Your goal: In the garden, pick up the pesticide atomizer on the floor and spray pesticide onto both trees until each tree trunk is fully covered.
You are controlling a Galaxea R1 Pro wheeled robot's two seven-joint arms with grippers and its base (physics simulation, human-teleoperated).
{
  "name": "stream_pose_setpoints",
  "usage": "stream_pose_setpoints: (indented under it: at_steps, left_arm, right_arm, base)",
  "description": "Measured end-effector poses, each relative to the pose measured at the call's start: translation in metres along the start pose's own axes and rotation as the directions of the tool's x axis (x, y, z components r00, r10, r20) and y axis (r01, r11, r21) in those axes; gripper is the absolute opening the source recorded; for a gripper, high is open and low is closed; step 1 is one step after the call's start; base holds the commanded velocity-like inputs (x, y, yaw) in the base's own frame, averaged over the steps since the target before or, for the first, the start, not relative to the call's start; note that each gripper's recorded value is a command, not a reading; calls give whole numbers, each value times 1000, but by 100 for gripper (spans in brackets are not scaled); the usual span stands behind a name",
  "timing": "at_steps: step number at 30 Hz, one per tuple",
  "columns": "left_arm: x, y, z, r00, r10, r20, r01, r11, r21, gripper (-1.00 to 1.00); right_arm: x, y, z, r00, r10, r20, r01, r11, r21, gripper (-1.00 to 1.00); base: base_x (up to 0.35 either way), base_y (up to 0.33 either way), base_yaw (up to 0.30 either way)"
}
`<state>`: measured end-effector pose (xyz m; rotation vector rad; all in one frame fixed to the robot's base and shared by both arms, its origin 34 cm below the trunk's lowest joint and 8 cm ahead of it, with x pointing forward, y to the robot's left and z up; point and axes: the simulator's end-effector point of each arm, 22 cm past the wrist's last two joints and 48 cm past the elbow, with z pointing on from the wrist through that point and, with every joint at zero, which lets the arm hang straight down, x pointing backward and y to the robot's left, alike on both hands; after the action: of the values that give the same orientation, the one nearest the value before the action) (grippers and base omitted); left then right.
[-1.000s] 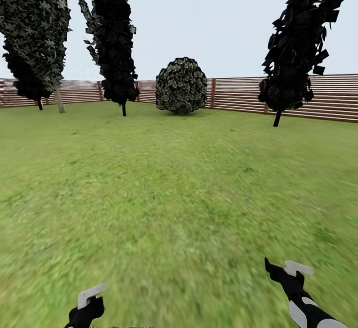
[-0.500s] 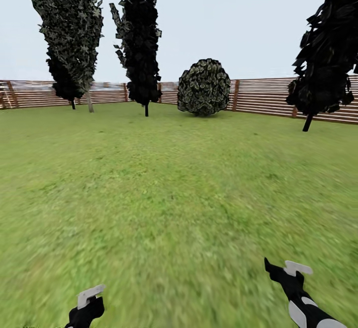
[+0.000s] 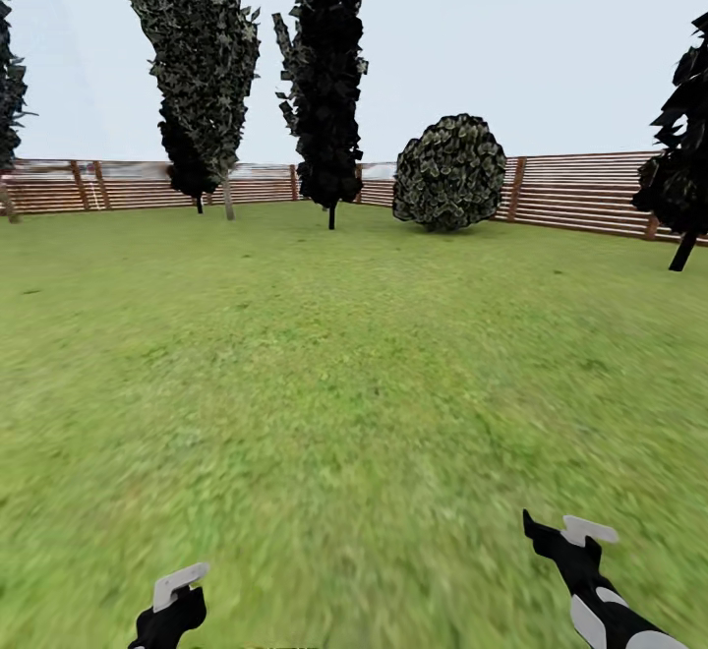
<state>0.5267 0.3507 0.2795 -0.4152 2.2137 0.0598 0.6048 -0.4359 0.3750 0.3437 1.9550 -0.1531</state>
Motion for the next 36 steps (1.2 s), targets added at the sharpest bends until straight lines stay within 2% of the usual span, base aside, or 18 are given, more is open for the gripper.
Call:
stream_pose_setpoints:
  at_steps: [36]
  left_arm:
    - [-8, -2, -2, 1000, -3, 15, 3, 1000, 5, -100]
  right_arm:
    - [-9, 1, -2, 1000, 5, 16, -5, 1000, -3, 100]
  base:
    - [0, 0, 287]
